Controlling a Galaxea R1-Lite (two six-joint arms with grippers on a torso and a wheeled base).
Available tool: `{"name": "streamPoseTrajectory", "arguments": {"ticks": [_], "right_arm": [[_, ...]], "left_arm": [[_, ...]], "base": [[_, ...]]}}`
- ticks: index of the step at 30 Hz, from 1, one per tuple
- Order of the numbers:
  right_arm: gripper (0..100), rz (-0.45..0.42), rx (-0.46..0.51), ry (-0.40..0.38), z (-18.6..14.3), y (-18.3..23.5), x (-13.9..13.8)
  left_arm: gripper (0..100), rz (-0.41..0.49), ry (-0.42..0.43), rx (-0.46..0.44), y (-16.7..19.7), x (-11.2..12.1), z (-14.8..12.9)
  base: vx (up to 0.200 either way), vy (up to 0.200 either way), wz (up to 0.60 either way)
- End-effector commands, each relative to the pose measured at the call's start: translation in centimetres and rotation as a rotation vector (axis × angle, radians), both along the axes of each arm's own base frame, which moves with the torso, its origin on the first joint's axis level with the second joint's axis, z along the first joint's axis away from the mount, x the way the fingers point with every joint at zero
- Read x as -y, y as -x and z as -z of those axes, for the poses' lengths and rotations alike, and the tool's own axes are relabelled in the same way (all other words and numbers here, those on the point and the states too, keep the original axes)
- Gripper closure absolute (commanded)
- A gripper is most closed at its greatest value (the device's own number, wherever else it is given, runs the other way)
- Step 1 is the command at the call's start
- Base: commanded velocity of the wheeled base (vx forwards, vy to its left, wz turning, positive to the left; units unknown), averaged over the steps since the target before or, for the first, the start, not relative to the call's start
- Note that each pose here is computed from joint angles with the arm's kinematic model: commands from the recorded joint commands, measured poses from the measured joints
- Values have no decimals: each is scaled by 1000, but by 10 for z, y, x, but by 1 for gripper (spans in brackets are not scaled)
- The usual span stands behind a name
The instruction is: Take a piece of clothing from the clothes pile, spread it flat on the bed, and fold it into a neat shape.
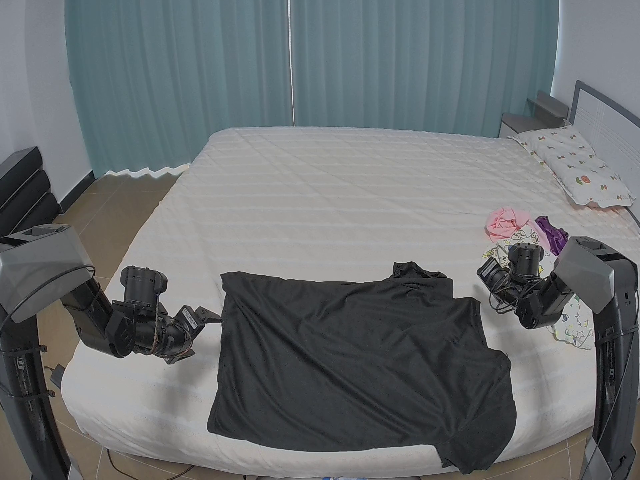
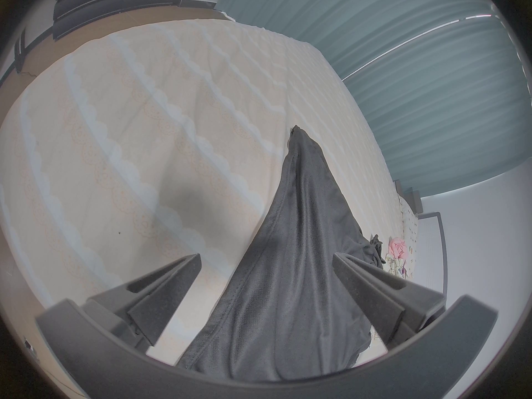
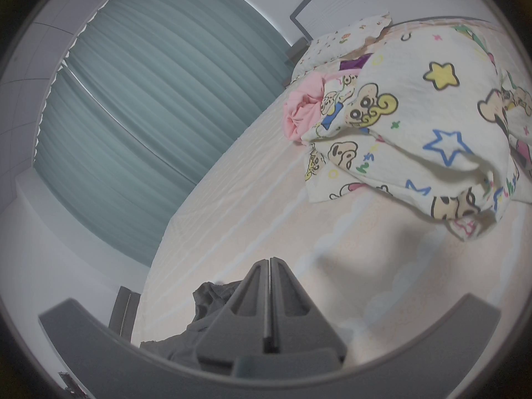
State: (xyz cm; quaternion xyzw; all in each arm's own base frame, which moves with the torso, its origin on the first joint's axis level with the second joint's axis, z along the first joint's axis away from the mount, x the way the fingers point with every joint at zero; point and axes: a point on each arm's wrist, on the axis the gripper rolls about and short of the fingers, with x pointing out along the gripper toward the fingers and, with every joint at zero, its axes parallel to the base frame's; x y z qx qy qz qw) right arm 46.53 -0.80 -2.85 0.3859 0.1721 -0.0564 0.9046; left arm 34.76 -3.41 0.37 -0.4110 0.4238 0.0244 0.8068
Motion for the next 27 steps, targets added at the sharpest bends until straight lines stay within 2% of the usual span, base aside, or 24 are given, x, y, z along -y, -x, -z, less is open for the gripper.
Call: {"name": "streamPoseTrajectory", "arguments": {"ticks": [1, 4, 5, 10, 14, 20, 21, 27], "right_arm": [[100, -20, -43, -3, 3, 8, 0], [100, -57, -99, -3, 9, 16, -5], [0, -67, -110, 8, 10, 19, -5], [0, -125, -155, 91, 21, 31, -8], [0, -194, -171, 78, 25, 36, -19], [0, -224, -186, 72, 37, 32, -30], [100, -226, -181, 73, 37, 30, -31], [100, -204, -171, 74, 37, 22, -28]], "left_arm": [[0, 0, 0, -4, 0, 0, 1], [0, 0, 0, -5, 0, 0, 1], [0, 0, 0, -5, 0, 0, 1], [0, 0, 0, -5, 1, 0, 1], [0, 0, 0, -5, 1, 0, 1], [0, 0, 0, -5, 1, 0, 1], [0, 0, 0, -7, 1, 0, 1], [0, 0, 0, -5, 1, 0, 1]], "base": [[0, 0, 0], [0, 0, 0], [0, 0, 0], [0, 0, 0], [0, 0, 0], [0, 0, 0], [0, 0, 0], [0, 0, 0]]}}
